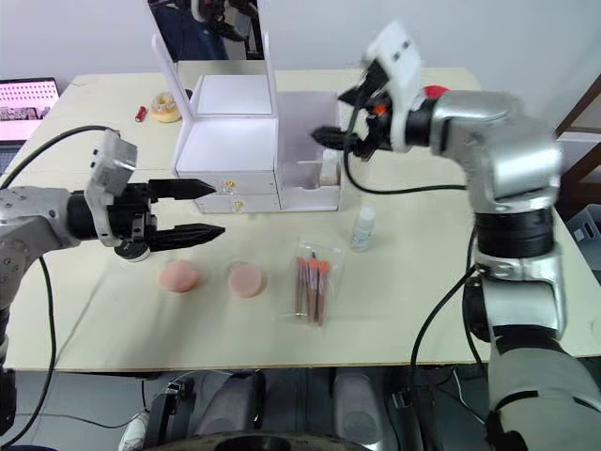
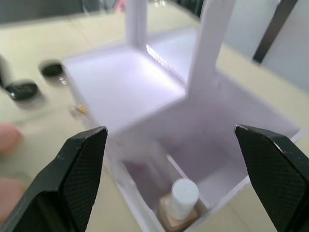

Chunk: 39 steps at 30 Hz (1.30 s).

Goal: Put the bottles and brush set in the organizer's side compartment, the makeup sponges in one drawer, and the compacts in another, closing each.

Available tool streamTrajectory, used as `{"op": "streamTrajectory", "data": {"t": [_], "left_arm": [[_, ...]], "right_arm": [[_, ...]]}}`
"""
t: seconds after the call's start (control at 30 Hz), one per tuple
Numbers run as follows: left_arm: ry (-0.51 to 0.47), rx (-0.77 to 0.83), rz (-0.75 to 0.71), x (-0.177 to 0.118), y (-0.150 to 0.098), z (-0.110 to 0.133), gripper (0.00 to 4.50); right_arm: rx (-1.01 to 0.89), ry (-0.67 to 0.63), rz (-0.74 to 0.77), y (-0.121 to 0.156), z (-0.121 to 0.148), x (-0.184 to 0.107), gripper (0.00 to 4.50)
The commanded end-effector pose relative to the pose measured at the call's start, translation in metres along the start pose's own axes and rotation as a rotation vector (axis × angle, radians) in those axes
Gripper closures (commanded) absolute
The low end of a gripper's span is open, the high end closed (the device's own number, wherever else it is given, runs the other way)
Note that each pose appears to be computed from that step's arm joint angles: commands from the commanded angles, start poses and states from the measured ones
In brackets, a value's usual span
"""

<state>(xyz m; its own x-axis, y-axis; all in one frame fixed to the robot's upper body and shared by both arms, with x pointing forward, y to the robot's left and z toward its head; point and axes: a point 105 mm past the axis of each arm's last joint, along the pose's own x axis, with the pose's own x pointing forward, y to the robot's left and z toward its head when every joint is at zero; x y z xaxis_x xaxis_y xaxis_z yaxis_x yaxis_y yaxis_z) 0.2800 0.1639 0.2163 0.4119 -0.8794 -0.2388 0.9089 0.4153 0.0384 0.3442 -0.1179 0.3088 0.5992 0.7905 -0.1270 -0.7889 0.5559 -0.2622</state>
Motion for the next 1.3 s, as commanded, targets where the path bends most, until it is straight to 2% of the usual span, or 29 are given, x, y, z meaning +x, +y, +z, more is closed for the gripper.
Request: {"op": "streamTrajectory", "data": {"t": [0.03,0.13,0.27,0.43,0.63,0.73,1.0,1.23,1.3], "left_arm": [[-0.003,0.026,0.102,-0.027,0.019,-0.001,0.0],[-0.003,0.017,0.17,-0.046,0.033,-0.008,0.0],[0.061,0.015,0.325,-0.088,0.061,-0.033,0.0],[0.123,-0.012,0.472,-0.135,0.088,-0.057,0.0],[0.147,-0.03,0.599,-0.169,0.11,-0.077,0.0],[0.168,-0.018,0.608,-0.174,0.113,-0.083,0.0],[0.146,-0.006,0.59,-0.172,0.115,-0.079,0.0],[0.107,0.045,0.399,-0.128,0.093,-0.063,0.0],[0.086,0.062,0.295,-0.101,0.076,-0.054,0.0]], "right_arm": [[0.022,-0.033,-0.064,0.011,0.006,-0.043,0.05],[0.046,-0.006,-0.132,0.017,-0.008,-0.066,0.05],[0.07,0.139,-0.303,0.032,-0.062,-0.116,0.05],[0.14,0.279,-0.486,0.041,-0.118,-0.181,0.05],[0.173,0.321,-0.537,0.056,-0.149,-0.221,0.05],[0.164,0.322,-0.549,0.056,-0.152,-0.224,0.05],[0.16,0.305,-0.549,0.056,-0.153,-0.22,0.05],[0.147,0.28,-0.476,0.053,-0.141,-0.192,0.05],[0.143,0.265,-0.412,0.056,-0.135,-0.172,0.05]]}}
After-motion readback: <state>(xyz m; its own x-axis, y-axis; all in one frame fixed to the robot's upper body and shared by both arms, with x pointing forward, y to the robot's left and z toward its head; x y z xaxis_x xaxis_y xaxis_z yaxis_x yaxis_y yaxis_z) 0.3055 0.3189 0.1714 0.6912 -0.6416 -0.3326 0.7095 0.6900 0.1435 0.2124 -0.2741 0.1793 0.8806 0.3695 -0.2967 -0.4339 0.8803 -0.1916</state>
